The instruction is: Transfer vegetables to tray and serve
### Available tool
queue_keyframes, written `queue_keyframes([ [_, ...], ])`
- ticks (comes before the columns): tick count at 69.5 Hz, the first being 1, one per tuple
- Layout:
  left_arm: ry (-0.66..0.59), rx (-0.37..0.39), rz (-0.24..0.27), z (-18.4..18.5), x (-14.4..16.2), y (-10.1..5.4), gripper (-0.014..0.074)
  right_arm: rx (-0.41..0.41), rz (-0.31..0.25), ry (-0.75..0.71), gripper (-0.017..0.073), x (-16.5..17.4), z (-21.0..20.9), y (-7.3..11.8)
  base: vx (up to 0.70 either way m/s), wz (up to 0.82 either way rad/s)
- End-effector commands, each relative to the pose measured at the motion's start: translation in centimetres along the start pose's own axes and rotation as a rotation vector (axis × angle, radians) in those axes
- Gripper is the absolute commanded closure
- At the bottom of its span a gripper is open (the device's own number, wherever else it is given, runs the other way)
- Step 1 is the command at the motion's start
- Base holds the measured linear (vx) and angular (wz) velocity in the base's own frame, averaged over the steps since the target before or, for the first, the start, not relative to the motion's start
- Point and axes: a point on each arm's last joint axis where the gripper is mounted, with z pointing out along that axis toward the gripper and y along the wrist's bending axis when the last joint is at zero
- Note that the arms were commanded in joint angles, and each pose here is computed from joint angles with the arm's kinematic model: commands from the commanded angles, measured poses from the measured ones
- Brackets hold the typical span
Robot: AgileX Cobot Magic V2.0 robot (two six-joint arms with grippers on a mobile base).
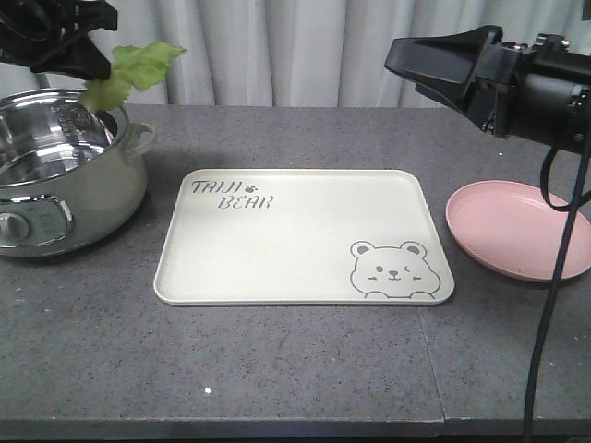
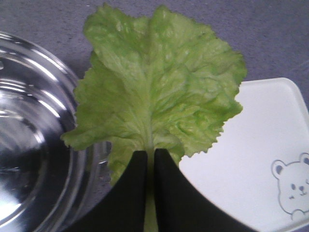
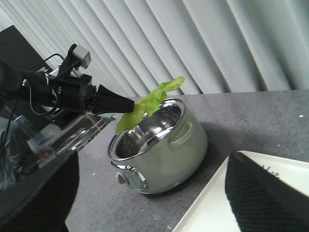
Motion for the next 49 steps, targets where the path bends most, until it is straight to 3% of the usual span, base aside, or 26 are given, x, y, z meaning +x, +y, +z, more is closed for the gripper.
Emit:
queue_keyframes([
  [1,-0.106,0.114,0.057,-3.0,-0.3,-3.8,0.0602,-0.115,0.013,-0.077,-0.0033,-1.9,0.2,1.3,0.0,0.0],
  [11,-0.103,0.2,0.105,-2.4,0.1,-6.9,0.0602,-0.132,0.021,-0.066,-0.0033,-2.3,1.1,0.5,0.0,0.0],
  [29,-0.139,0.276,0.169,-1.7,0.8,-11.1,0.0602,-0.141,0.044,-0.062,-0.0033,-3.2,2.3,-0.7,0.0,0.0],
  [38,-0.166,0.298,0.18,-1.6,0.8,-12.2,0.0602,-0.139,0.07,-0.054,-0.0033,-3.4,3.2,-1.9,0.0,0.0],
  [49,-0.166,0.315,0.194,-1.5,1.1,-13.1,0.0602,-0.199,0.087,-0.019,-0.0033,-3.4,5.2,-2.0,0.0,0.0],
])
